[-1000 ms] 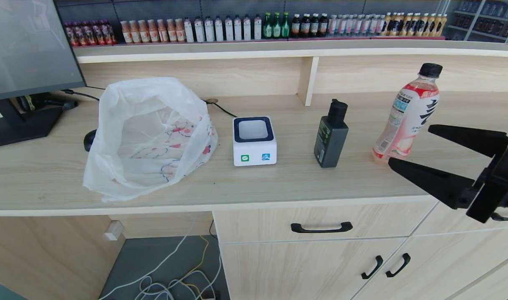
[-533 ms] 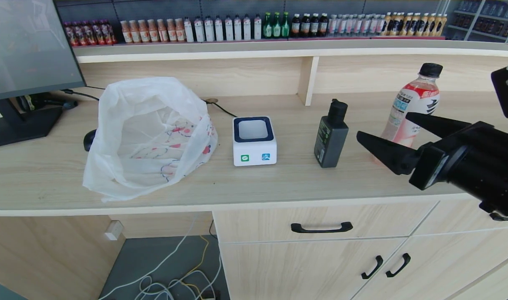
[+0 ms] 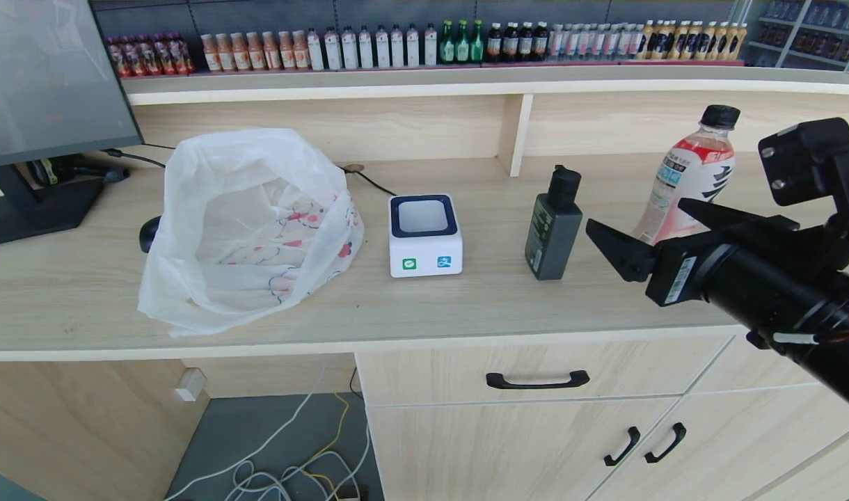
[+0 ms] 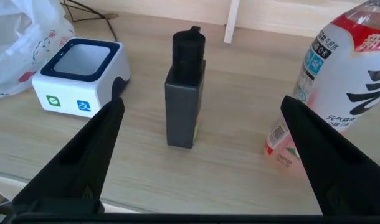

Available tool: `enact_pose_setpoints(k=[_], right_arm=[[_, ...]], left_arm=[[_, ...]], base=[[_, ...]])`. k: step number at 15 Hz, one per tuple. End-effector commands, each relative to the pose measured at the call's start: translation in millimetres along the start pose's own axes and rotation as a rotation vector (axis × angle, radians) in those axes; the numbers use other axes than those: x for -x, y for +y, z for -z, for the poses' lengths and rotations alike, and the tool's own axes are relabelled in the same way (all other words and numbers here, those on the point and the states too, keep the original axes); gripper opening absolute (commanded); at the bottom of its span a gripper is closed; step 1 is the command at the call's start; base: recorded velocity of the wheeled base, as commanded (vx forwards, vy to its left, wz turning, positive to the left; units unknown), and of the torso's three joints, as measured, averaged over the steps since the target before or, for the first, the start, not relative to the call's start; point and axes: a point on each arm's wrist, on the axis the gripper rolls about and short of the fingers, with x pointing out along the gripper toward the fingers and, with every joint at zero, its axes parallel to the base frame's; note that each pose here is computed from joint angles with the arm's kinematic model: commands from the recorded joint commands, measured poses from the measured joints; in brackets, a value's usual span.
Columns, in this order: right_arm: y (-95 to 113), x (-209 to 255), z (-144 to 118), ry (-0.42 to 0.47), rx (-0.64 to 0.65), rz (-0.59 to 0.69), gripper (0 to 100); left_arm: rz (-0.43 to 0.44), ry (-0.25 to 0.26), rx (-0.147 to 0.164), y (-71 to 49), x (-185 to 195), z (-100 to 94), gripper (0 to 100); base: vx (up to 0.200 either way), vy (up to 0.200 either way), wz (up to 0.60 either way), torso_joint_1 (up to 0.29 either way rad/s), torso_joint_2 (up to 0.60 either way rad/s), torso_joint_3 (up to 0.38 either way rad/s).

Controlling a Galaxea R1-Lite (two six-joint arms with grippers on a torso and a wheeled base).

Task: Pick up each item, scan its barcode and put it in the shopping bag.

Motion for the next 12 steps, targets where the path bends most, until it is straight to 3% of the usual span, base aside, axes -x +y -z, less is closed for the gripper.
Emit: enact_pose_setpoints(k=[1,12], right_arm=[[8,-13,17,0.035,0.013,-0.006,100],[35,-69,30,-0.053,-0.026,0.048,100]], left_arm=[[-0.001,-0.001,0.000,0.0,0,0.0,100],[-0.001,-0.001,0.000,0.0,0,0.0,100]], base=[[0.000,0.000,0.00,0.000,0.00,0.000],[0.000,0.000,0.00,0.000,0.00,0.000]])
